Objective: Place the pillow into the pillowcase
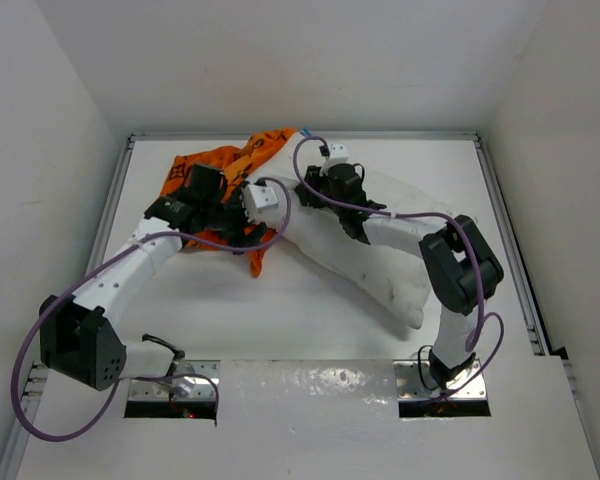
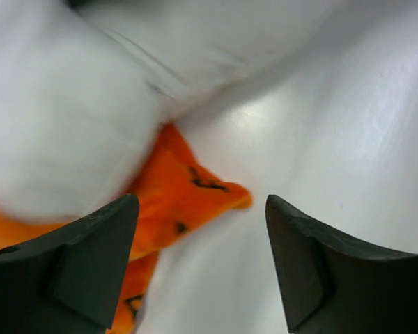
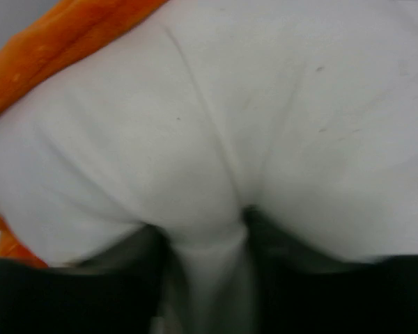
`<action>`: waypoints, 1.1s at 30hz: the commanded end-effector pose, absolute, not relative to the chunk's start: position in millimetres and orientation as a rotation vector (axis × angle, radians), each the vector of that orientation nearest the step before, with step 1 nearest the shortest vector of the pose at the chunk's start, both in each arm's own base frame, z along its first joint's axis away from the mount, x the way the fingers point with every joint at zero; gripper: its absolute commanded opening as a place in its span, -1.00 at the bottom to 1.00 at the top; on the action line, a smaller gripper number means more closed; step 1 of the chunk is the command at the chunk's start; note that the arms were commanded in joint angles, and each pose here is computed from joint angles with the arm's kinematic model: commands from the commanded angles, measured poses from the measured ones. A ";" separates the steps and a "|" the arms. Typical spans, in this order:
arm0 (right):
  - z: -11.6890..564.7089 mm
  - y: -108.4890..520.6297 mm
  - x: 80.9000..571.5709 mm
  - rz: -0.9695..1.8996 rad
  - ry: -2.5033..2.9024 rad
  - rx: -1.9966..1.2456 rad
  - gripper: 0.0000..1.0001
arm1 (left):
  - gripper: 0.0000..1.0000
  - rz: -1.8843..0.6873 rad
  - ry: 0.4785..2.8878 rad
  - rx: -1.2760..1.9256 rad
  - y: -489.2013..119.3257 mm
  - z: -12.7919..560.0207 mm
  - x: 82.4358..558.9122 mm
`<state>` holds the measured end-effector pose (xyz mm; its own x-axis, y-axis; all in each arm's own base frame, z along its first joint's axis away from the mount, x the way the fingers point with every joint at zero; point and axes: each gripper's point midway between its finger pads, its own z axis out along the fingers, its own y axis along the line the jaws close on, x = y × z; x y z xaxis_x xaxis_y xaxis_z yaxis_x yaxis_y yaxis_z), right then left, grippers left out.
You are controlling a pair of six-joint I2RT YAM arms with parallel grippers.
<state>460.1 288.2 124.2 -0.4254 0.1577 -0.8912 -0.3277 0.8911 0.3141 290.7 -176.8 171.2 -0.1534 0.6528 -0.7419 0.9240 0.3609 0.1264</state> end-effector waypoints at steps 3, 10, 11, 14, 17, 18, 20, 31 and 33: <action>150.5 324.7 422.4 0.770 1.852 -0.487 0.45 | 0.48 -0.351 1.764 1.020 -167.9 294.6 352.8; 198.8 340.7 429.1 0.765 1.753 -0.687 0.74 | 0.16 -0.025 2.140 0.768 -103.6 216.2 420.4; 201.2 341.3 430.3 0.740 1.728 -0.740 0.76 | 0.14 -0.016 2.161 0.738 -98.3 212.2 426.1; 202.5 348.2 426.2 0.698 1.669 -0.890 0.76 | 0.06 0.026 2.206 0.712 -84.5 198.1 437.5; 196.3 358.2 420.7 0.630 1.603 -0.990 0.78 | 0.00 0.038 2.222 0.727 -82.8 188.1 440.5; 194.4 357.0 423.6 0.608 1.598 -0.994 0.79 | 0.00 0.046 2.234 0.717 -81.2 184.9 440.9; 186.5 365.4 424.6 0.587 1.591 -1.023 0.81 | -0.29 0.062 2.244 0.688 -79.3 180.0 443.5; 95.3 379.1 463.4 0.402 1.812 -0.969 0.86 | -0.32 0.033 2.248 0.706 -80.9 183.3 432.5; 89.4 376.7 467.6 0.377 1.845 -0.954 0.71 | -0.51 0.160 2.257 0.669 -63.2 173.8 435.6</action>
